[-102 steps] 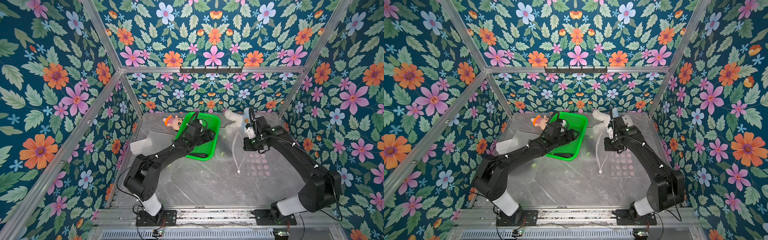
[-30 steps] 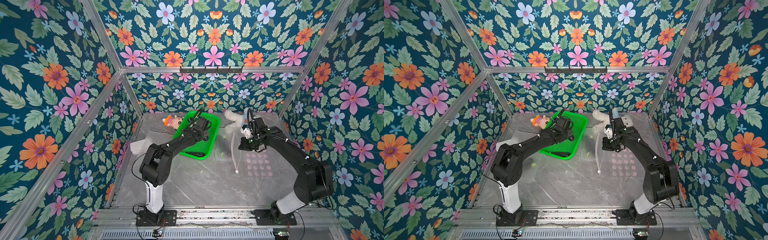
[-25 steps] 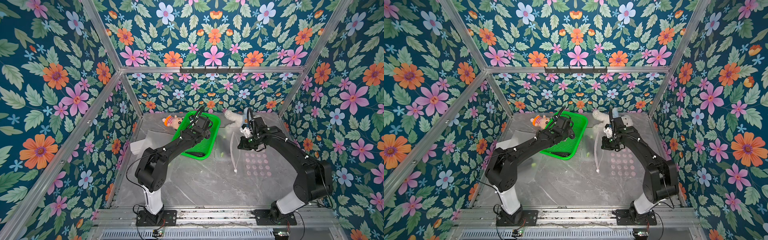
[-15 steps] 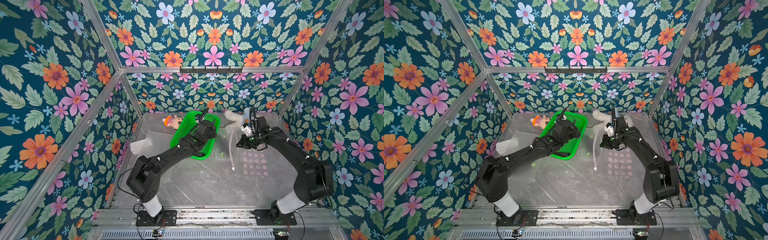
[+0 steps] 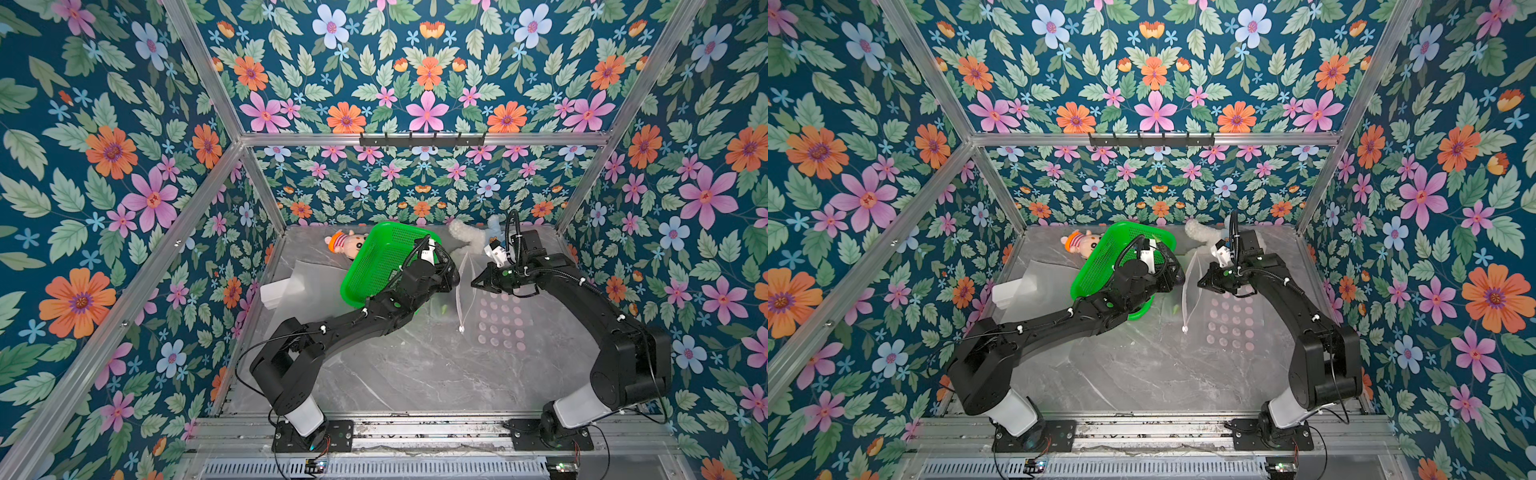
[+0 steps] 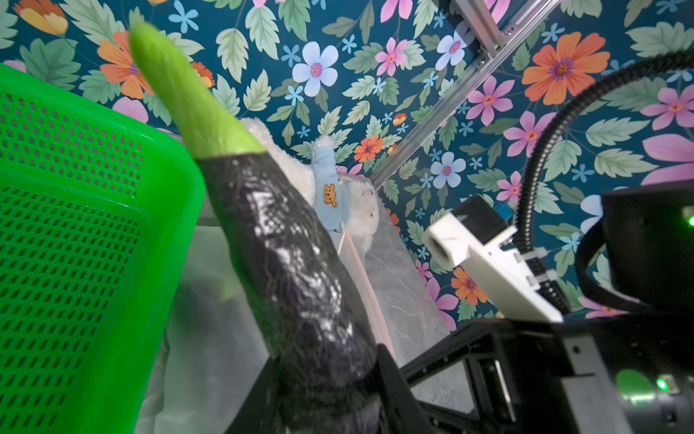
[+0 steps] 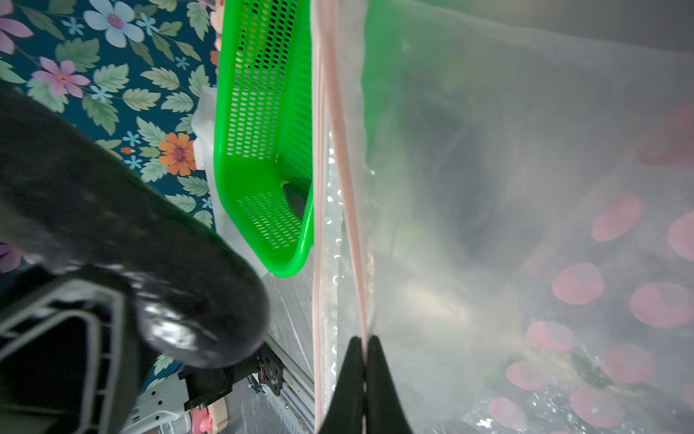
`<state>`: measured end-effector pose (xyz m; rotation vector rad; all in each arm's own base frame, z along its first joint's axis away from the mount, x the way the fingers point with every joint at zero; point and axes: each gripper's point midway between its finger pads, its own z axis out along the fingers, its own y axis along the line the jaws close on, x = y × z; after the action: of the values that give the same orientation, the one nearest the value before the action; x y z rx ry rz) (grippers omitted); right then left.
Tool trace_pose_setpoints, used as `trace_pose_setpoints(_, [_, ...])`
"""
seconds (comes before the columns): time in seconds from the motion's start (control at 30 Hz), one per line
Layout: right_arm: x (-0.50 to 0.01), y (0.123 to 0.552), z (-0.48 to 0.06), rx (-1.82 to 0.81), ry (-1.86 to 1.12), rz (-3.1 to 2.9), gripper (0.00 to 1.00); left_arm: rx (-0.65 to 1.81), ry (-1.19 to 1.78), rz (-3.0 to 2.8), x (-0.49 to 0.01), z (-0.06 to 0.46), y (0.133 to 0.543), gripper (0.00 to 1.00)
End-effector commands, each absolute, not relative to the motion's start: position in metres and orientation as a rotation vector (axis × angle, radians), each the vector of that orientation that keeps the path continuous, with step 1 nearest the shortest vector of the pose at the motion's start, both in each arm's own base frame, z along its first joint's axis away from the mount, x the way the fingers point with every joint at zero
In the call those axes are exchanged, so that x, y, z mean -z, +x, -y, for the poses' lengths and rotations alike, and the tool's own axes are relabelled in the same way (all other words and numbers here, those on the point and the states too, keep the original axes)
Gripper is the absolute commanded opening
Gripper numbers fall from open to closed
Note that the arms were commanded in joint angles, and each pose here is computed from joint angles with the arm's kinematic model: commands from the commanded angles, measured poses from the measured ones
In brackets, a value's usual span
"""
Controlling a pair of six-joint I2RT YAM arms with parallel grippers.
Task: Place the eggplant in a zip-top bag and seal the zipper
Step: Place the eggplant in the zipper food storage bag.
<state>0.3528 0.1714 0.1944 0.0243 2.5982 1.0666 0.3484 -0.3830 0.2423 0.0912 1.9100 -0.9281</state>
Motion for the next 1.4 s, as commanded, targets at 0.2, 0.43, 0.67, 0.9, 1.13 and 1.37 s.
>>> trace_pose_setpoints(0.2, [-0.231,0.357,-0.171,-1.189,0.077,-2.475,0.00,0.923,0.207,-1.833,-0.244,0.411,0.334,0.32])
trace_pose_setpoints(0.43, [-0.242,0.358,-0.168,-1.233,0.098,-2.434,0.00,0.875,0.260,-1.829,-0.238,0.416,0.328,0.33])
trace_pose_setpoints(0.67, [-0.257,0.361,-0.155,-1.258,0.136,-2.376,0.00,0.838,0.372,-1.876,-0.228,0.427,0.323,0.36])
trace_pose_setpoints(0.9, [-0.268,0.363,-0.145,-1.240,0.145,-2.347,0.00,0.825,0.586,-1.927,-0.214,0.446,0.307,0.47])
trace_pose_setpoints(1.13, [-0.270,0.363,-0.147,-1.259,0.127,-2.342,0.00,0.825,0.800,-1.902,-0.215,0.456,0.289,0.61])
trace_pose_setpoints(1.37, [-0.270,0.361,-0.150,-1.292,0.114,-2.346,0.00,0.751,0.820,-1.886,-0.220,0.451,0.295,0.65])
